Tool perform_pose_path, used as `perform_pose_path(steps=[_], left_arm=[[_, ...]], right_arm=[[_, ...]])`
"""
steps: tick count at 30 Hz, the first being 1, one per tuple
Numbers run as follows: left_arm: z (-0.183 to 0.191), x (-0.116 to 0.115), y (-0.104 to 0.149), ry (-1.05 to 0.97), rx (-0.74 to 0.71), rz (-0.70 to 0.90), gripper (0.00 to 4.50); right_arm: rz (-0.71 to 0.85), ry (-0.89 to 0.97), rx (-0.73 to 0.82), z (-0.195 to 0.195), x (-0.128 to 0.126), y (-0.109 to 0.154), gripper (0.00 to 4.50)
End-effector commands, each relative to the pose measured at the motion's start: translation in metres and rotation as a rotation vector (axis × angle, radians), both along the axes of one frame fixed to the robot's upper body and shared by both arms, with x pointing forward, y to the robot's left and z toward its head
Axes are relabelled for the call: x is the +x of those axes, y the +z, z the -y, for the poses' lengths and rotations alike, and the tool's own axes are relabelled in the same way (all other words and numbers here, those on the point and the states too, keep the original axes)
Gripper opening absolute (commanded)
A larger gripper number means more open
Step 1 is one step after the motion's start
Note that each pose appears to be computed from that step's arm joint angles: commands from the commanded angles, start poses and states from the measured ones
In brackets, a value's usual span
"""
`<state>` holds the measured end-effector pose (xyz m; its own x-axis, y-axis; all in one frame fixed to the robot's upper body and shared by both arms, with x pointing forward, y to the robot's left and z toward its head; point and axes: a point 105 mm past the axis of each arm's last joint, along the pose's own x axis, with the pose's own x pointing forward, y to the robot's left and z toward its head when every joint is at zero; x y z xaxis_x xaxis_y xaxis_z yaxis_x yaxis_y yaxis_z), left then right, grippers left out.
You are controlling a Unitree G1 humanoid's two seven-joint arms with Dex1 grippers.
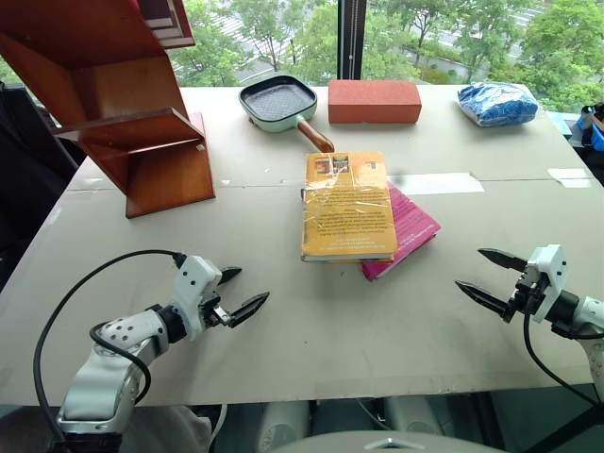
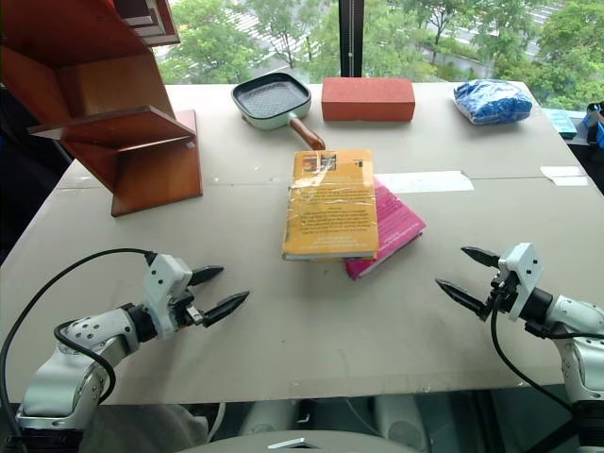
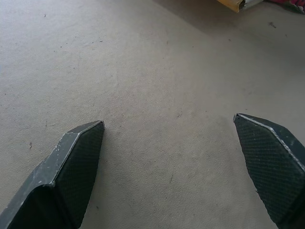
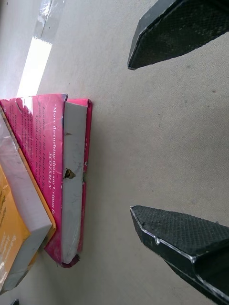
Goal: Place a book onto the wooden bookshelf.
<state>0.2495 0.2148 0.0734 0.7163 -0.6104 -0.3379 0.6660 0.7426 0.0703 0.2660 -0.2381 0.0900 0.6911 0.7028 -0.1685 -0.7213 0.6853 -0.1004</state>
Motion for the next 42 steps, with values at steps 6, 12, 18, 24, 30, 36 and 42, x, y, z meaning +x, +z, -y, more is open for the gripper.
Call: perform_pose_path(steps=[6,12,18,24,30,36,42], left_arm=[[0.008,0.007,0.005,-0.075,-0.023,0.003,4.47],[0.011,-0.003,0.000,-0.094,-0.064,-0.036,4.47],[0.016,0.000,0.002,-0.110,-0.090,-0.023,4.47],[0.019,0.002,0.005,-0.109,-0.121,0.001,4.47],[0.028,0.027,0.026,-0.142,-0.244,0.039,4.47],[0.052,0.059,0.039,-0.238,-0.431,-0.046,4.47],[0.069,0.088,0.037,-0.242,-0.602,-0.436,4.47]], right_arm=[[0.026,-0.014,-0.024,0.002,-0.005,0.005,4.50],[0.008,-0.037,-0.029,0.005,-0.014,-0.002,4.50],[0.010,-0.040,-0.041,0.008,-0.014,0.000,4.50],[0.034,-0.018,-0.039,0.005,-0.018,0.008,4.50],[0.125,0.009,-0.001,-0.006,-0.018,0.044,4.50],[0.124,0.075,0.029,-0.025,-0.040,0.076,4.50],[0.157,0.087,0.065,-0.046,-0.062,0.108,4.50]])
